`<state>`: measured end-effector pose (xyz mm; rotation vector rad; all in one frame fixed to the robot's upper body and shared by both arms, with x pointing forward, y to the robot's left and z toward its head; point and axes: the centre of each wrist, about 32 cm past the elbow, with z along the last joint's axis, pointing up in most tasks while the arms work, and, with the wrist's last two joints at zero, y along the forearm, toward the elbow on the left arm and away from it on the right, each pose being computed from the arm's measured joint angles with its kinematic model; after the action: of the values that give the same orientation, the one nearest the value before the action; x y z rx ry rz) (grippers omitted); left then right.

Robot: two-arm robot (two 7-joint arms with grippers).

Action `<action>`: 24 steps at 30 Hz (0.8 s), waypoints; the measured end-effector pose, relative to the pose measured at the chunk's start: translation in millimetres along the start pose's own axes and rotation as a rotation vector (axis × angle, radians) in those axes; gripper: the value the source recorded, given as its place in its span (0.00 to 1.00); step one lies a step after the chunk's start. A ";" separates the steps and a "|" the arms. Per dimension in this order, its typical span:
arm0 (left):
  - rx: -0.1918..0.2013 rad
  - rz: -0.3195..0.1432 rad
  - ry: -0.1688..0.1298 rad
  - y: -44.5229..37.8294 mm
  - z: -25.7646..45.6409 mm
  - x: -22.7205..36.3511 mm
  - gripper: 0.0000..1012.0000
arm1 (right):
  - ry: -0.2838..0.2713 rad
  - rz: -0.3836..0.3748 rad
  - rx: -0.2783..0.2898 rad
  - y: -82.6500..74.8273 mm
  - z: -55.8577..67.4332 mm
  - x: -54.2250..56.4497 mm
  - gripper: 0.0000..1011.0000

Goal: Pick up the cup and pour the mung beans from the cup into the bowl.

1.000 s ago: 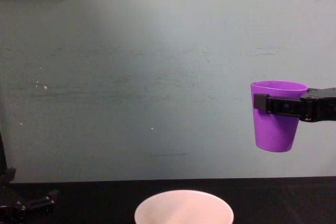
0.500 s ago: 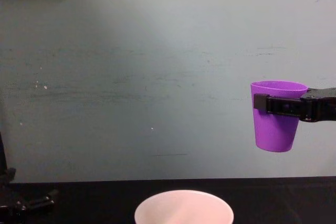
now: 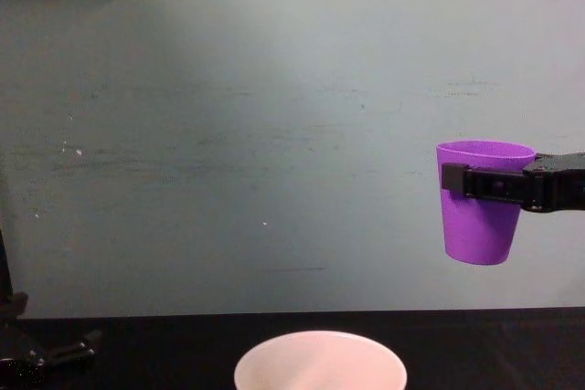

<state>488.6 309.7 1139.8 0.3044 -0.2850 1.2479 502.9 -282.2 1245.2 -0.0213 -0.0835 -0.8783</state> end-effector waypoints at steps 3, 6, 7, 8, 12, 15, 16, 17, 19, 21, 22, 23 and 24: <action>0.000 0.000 0.000 0.0 0.0 0.0 0.99 | 0.000 0.000 0.000 0.0 0.0 0.0 0.71; 0.000 0.000 0.000 0.0 0.0 0.0 0.99 | 0.000 0.000 0.000 0.0 0.0 0.0 0.71; 0.000 0.000 0.000 0.0 0.0 0.0 0.99 | 0.000 0.000 0.000 0.0 0.0 0.0 0.71; 0.000 0.000 0.000 0.0 0.0 0.0 0.99 | 0.000 0.000 0.000 0.0 0.0 0.0 0.71; 0.000 0.000 0.000 0.0 0.0 0.0 0.99 | 0.000 0.000 0.000 0.0 0.0 0.0 0.71; 0.000 0.000 0.000 0.0 0.0 0.0 0.99 | 0.000 0.000 0.000 0.0 0.0 0.0 0.71; 0.000 0.000 0.000 0.0 0.0 0.0 0.99 | 0.000 0.000 0.000 0.0 0.0 0.0 0.71; 0.000 0.000 0.000 0.0 0.0 0.0 0.99 | 0.000 0.000 0.000 0.0 0.0 0.0 0.71; 0.000 0.000 0.000 0.0 0.0 0.0 0.99 | 0.000 0.000 0.000 0.0 0.0 0.0 0.71; 0.000 0.000 0.000 0.0 0.0 0.0 0.99 | 0.000 0.000 0.000 0.0 0.0 0.0 0.71; 0.000 0.000 0.000 0.0 0.0 0.0 0.99 | 0.000 0.000 0.000 0.0 0.0 0.0 0.71; 0.000 0.000 0.000 0.0 0.0 0.0 0.99 | 0.000 0.000 0.000 0.0 0.0 0.0 0.71; 0.000 0.000 0.000 0.0 0.0 0.0 0.99 | 0.000 0.000 0.000 0.0 0.0 0.0 0.71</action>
<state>488.6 309.6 1139.8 0.3044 -0.2851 1.2479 502.9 -282.2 1245.2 -0.0212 -0.0834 -0.8782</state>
